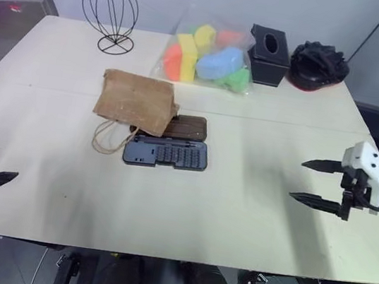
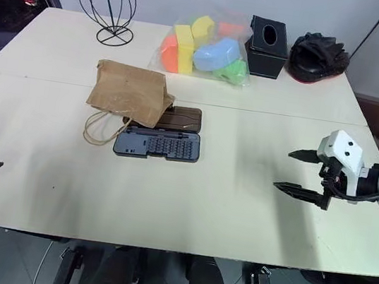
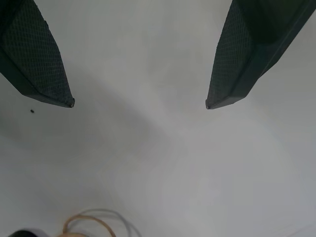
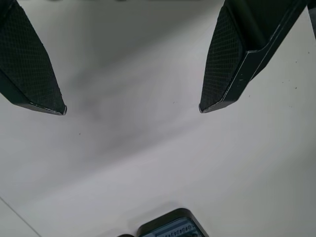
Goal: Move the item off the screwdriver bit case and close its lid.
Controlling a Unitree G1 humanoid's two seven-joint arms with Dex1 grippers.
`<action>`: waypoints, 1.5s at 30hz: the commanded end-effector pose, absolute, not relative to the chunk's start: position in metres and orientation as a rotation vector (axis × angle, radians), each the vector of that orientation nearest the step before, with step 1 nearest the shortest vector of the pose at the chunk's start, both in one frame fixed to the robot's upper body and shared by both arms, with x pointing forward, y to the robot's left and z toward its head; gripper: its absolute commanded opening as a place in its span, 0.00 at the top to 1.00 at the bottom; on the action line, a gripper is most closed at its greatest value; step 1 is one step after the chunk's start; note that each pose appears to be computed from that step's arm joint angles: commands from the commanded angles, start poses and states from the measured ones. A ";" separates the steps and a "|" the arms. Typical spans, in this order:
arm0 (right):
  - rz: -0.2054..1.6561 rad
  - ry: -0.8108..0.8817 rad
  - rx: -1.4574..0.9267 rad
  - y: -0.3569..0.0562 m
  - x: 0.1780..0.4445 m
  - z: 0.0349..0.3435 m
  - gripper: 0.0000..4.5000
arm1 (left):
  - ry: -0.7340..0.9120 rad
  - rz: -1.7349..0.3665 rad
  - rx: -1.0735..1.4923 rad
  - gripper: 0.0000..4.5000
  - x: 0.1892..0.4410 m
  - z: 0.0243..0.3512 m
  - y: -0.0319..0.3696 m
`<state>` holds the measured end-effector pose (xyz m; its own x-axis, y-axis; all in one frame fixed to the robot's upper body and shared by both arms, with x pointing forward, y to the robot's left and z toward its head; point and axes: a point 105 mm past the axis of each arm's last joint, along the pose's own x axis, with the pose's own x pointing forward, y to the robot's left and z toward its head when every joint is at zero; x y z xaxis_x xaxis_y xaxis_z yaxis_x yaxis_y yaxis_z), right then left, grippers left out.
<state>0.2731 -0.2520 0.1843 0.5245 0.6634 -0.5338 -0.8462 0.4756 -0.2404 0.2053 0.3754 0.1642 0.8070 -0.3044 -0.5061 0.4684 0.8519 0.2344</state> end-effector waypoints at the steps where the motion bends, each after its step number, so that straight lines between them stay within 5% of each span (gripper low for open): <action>1: 0.958 0.358 -0.535 -0.245 0.274 0.192 0.00 | 0.415 -0.408 0.400 0.01 0.207 0.179 0.375; 12: 0.960 0.317 -0.467 -0.226 0.275 0.199 0.00 | 0.260 -0.458 0.393 0.01 0.245 0.195 0.347; 19: 1.047 0.118 -0.496 -0.168 0.275 0.237 0.00 | 0.103 -0.790 0.548 0.01 0.346 0.235 0.267; 26: 1.073 0.044 -0.494 -0.137 0.266 0.247 0.00 | 0.073 -0.962 0.697 0.01 0.411 0.255 0.200; 36: 0.987 0.040 -0.443 -0.131 0.239 0.243 0.00 | 0.092 -0.919 0.763 0.01 0.446 0.244 0.137; 45: 0.890 0.049 -0.412 -0.137 0.226 0.241 0.00 | 0.113 -0.846 0.750 0.01 0.457 0.227 0.119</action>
<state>0.2306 -0.1374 0.2318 0.6140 0.7515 -0.2415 -0.7850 0.5495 -0.2861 0.4542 0.1192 0.2146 0.6514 -0.6477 -0.3951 0.7372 0.4172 0.5315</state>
